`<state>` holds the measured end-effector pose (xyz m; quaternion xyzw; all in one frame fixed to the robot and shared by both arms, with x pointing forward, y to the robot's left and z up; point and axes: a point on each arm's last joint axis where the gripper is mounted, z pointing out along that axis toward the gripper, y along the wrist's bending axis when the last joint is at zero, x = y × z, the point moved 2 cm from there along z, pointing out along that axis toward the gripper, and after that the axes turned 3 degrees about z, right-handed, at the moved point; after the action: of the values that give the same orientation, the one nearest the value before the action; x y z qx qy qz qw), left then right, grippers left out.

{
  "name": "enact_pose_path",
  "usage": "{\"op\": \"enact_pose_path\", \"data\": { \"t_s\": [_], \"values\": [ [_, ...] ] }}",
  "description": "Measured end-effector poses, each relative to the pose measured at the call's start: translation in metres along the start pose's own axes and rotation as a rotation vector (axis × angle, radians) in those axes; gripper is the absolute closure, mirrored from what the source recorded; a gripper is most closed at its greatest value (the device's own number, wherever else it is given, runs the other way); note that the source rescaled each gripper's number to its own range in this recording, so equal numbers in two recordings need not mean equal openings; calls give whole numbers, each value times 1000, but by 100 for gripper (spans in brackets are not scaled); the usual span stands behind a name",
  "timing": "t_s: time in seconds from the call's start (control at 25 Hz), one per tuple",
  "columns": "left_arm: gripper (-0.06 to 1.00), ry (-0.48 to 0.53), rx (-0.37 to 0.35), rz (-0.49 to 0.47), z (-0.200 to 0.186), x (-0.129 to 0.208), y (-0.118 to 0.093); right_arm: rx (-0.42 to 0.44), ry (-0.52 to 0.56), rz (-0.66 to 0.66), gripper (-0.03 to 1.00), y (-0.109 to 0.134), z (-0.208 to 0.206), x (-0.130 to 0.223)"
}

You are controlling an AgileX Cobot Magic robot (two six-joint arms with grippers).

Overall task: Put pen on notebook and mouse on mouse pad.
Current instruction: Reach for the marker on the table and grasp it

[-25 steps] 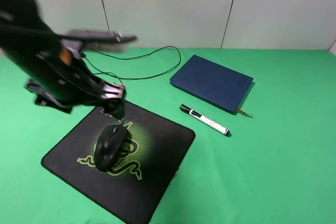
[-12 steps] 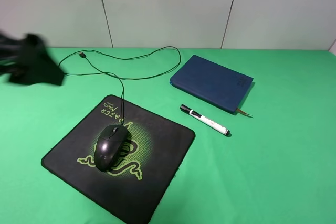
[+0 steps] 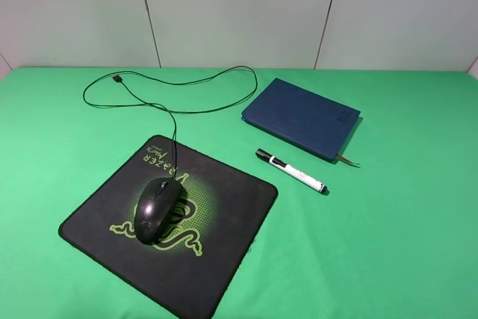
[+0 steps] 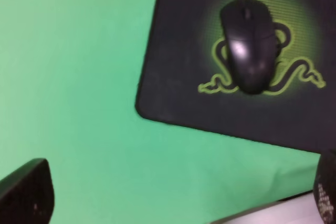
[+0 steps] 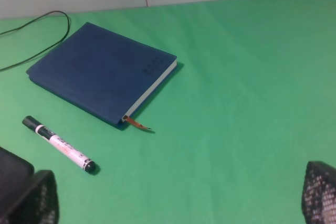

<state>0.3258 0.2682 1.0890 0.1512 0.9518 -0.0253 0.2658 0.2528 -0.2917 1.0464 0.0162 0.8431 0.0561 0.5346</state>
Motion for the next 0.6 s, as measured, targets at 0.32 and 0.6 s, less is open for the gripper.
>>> {"op": "enact_pose_path", "data": {
  "t_s": [0.32, 0.6],
  "values": [
    [-6, -102, -24, -25, 14, 57, 9, 0, 0, 0, -3, 0, 0, 0],
    [-6, -278, -92, -25, 19, 89, 5, 0, 0, 0, -3, 0, 0, 0]
  ]
}}
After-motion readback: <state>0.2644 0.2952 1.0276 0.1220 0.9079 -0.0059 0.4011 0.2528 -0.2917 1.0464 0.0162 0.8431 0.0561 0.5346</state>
